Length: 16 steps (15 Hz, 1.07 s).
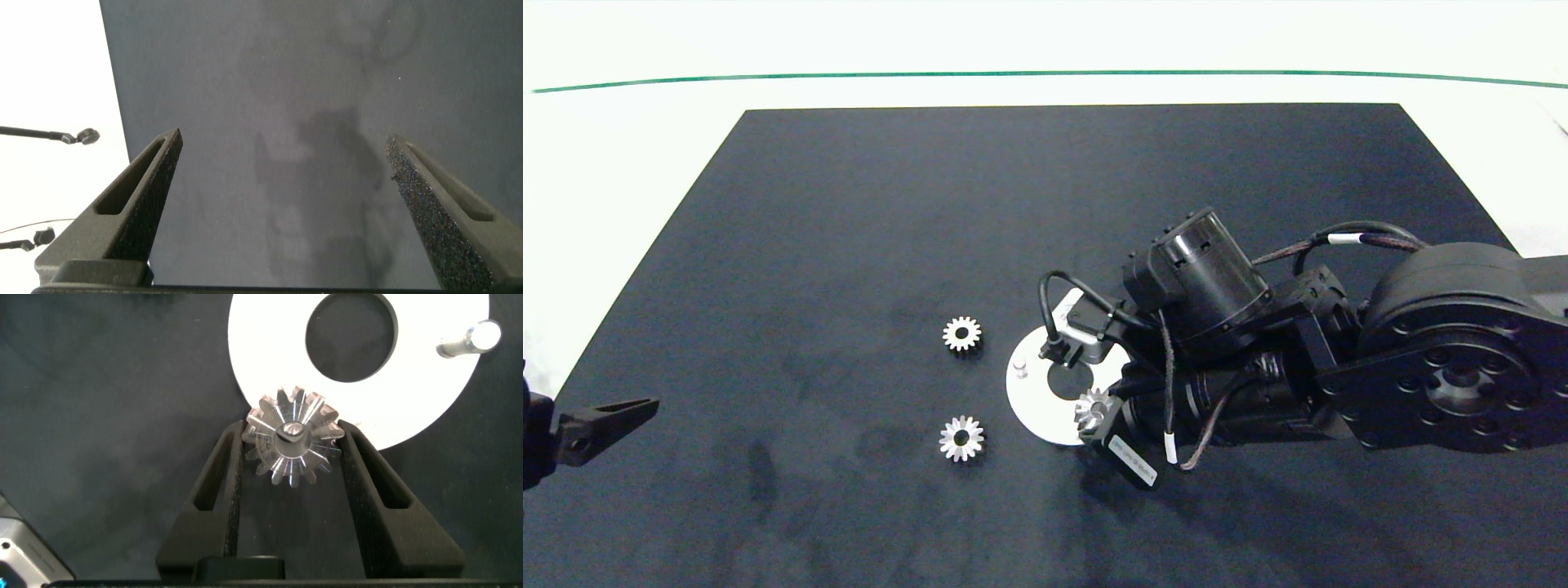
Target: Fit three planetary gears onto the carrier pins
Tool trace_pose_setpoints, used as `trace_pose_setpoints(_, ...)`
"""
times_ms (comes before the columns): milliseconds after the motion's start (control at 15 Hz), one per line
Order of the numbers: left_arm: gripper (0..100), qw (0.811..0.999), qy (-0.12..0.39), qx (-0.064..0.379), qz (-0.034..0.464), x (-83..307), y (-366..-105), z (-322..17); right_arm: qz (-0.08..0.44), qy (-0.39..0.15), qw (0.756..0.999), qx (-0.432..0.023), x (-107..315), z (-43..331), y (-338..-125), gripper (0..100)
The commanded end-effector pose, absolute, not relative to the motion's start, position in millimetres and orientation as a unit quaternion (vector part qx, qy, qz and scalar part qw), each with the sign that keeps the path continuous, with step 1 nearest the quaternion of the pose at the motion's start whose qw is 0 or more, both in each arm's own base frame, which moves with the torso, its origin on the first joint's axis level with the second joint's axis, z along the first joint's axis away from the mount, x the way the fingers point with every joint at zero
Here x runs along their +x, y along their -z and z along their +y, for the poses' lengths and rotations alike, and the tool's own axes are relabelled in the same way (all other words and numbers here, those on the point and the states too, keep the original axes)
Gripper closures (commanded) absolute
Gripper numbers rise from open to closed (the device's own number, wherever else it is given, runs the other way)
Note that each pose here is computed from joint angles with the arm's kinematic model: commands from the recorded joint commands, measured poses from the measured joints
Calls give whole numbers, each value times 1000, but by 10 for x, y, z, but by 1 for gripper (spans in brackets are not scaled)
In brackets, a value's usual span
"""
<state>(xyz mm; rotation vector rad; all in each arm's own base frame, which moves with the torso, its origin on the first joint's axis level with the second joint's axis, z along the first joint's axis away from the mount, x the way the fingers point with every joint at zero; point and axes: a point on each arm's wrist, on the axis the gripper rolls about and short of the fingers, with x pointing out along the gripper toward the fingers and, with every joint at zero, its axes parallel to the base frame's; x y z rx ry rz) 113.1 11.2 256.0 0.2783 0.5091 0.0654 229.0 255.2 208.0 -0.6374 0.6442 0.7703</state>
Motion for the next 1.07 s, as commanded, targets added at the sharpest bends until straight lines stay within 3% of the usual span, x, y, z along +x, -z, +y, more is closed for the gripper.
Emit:
trace_pose_setpoints(67,0,958,-33,138,251,1122,-2558,112,308,-360,827,-302,2319,2552,-2045,69)
trace_pose_setpoints(800,0,958,-33,138,250,1110,-2554,111,305,-362,828,-301,2349,2602,-1994,69)
trace_pose_setpoints(867,0,958,-33,138,250,1110,-2554,111,306,-362,827,-302,2343,2603,-1989,0)
trace_pose_setpoints(1067,0,958,-33,138,250,1110,-2554,111,305,-363,827,-303,2336,2604,-1990,0)
